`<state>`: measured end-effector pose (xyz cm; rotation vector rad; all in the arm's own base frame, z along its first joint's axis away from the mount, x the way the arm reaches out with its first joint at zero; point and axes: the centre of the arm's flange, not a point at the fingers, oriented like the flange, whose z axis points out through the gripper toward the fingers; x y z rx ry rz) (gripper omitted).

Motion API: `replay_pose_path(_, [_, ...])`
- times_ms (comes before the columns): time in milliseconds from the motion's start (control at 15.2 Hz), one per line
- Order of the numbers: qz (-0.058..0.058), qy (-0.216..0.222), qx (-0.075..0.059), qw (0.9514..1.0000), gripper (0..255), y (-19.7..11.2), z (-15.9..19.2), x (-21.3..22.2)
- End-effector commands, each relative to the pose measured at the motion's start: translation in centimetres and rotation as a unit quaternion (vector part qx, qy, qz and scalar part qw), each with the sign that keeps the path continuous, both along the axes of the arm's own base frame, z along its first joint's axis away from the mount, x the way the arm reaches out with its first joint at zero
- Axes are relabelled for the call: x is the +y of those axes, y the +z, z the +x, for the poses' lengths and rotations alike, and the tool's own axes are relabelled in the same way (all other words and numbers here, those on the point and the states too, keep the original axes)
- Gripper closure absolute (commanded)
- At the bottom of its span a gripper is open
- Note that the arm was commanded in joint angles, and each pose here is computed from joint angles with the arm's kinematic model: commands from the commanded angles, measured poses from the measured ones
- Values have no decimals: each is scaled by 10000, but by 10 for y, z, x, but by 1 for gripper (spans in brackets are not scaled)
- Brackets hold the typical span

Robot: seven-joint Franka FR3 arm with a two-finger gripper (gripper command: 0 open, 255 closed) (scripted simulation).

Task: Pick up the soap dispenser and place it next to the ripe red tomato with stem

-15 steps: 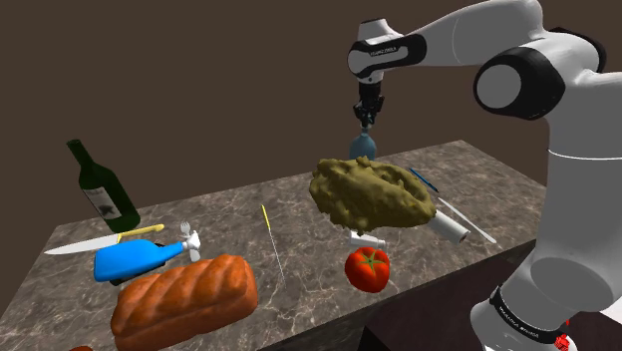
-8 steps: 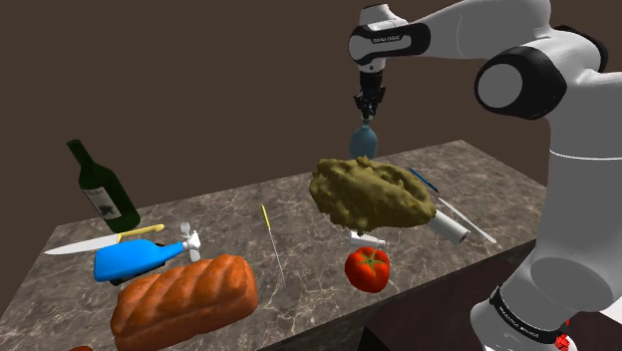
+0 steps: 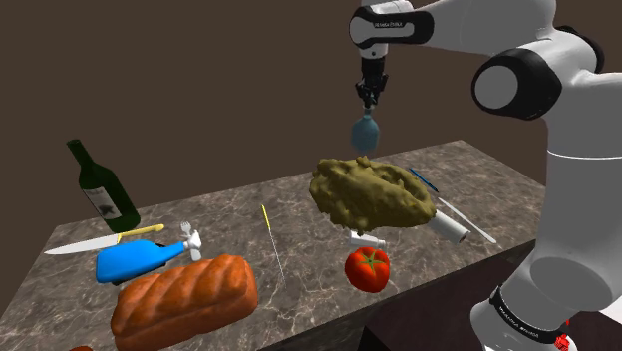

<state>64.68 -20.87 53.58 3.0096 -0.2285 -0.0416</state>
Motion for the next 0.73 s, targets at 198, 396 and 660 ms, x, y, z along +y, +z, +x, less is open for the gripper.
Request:
replay_pose_path(198, [0,0,1,10000,255,28,-1,0])
replay_pose_path(396, [0,0,1,10000,255,38,-5,12])
replay_pose_path(660, [0,0,1,10000,255,53,-23,60])
